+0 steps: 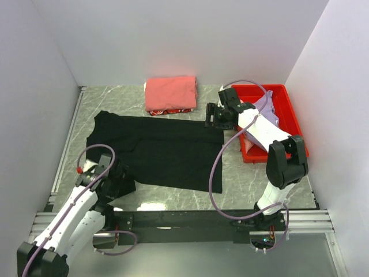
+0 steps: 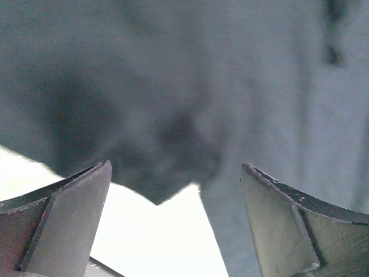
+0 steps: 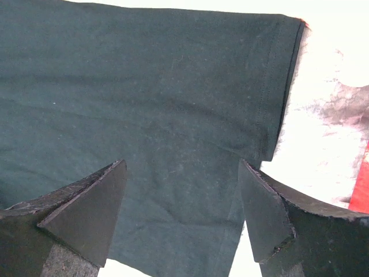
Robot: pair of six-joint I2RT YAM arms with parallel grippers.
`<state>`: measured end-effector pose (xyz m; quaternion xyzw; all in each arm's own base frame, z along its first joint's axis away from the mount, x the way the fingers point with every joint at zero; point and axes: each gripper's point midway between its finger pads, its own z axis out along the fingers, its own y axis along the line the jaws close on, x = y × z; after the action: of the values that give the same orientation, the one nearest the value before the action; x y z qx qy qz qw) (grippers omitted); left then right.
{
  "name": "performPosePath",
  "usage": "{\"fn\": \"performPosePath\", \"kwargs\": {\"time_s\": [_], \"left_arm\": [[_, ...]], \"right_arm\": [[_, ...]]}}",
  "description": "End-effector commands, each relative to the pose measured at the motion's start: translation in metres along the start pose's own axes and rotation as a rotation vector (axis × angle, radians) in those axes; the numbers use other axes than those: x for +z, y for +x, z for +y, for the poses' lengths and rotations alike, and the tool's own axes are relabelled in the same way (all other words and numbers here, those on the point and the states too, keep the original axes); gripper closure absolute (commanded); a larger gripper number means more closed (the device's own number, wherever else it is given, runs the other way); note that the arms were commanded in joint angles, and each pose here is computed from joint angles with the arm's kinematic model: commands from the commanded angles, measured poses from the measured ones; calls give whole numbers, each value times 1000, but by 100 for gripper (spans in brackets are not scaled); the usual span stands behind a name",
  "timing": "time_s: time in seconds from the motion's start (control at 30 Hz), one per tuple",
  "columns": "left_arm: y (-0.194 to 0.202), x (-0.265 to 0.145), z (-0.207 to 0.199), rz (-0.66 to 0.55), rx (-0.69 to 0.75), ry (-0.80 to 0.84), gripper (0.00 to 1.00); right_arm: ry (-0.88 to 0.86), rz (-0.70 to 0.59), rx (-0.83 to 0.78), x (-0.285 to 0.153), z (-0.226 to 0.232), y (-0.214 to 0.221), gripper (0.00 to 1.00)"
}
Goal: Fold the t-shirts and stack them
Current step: Fold the tshirt
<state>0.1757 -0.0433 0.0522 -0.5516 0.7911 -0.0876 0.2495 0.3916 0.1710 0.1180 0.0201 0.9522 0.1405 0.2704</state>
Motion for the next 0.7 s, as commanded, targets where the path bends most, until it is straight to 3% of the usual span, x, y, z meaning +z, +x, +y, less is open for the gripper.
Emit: {"fn": "performPosePath", "kwargs": {"time_s": [0.0, 0.1, 0.2, 0.5, 0.67], "left_arm": [[-6, 2, 21, -47, -98, -111, 1], [-14, -4, 24, -83, -109, -166, 1], [-17, -5, 22, -93, -116, -187, 10], [2, 10, 37, -16, -53, -346, 20], [7, 19, 46, -9, -51, -406, 35]], "right_arm": [[-31, -95, -3, -22, 11, -24, 16], [-28, -91, -5, -22, 11, -23, 16], [-15, -75, -7, -18, 8, -21, 16], [20, -33, -17, -5, 2, -17, 16], [27, -18, -16, 1, 0, -16, 16]]}}
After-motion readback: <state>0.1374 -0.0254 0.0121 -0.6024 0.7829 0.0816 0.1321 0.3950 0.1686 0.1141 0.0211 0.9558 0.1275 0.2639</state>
